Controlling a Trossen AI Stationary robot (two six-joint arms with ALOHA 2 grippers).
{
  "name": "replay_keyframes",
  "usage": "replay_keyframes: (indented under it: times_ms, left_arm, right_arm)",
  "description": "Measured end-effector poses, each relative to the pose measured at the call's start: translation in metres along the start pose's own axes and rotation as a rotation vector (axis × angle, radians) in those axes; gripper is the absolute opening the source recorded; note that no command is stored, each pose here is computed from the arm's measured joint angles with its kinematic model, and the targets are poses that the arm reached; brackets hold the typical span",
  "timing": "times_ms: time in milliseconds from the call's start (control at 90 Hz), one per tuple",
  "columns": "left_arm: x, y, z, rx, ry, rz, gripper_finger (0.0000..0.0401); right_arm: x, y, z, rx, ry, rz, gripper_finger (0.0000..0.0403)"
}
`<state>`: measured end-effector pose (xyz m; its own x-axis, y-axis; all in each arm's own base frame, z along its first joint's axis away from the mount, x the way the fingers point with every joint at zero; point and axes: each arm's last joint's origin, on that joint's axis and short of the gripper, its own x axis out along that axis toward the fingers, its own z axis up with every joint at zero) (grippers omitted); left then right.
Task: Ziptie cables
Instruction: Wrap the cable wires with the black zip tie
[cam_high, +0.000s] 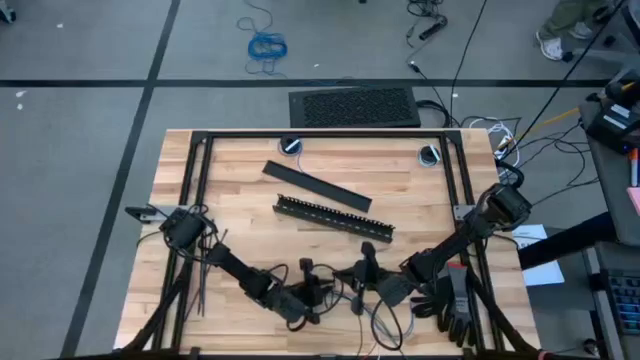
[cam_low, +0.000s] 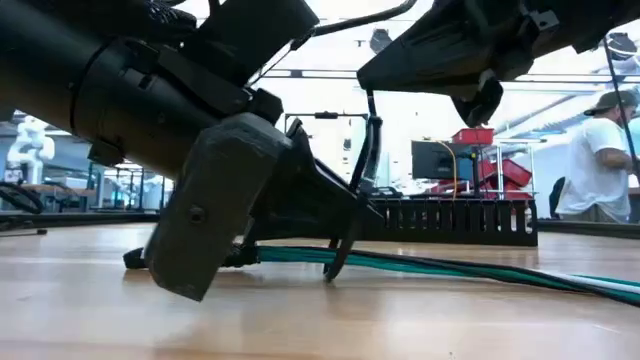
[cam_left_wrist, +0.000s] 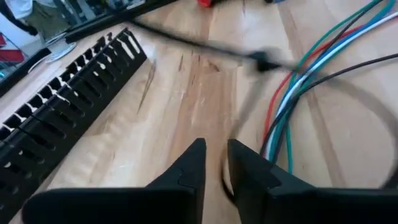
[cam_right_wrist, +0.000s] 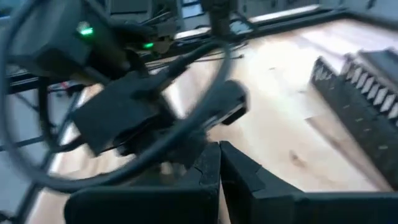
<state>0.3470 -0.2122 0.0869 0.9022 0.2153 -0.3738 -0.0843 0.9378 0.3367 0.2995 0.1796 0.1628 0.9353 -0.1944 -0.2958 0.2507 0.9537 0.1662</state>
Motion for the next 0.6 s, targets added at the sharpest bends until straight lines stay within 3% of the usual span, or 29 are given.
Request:
replay_keyframes:
  times_ms: [311, 500, 600]
  left_arm:
    - [-0.008, 0.005, 0.011, -0.050, -0.006, 0.076, 0.0070]
    - [-0.021, 0.022, 0.007, -0.103, 0.156, 0.175, 0.0079]
    - [-0.026, 0.020, 0.009, -0.139, 0.154, 0.171, 0.0082]
  right_arm:
    - [0.000, -0.006, -0.011, -0.017, 0.101, -0.040, 0.0000]
    - [-0.002, -0.005, -0.010, -0.025, 0.070, -0.058, 0.0000]
    - [-0.002, -0.004, -0.010, -0.029, 0.071, -0.057, 0.0000]
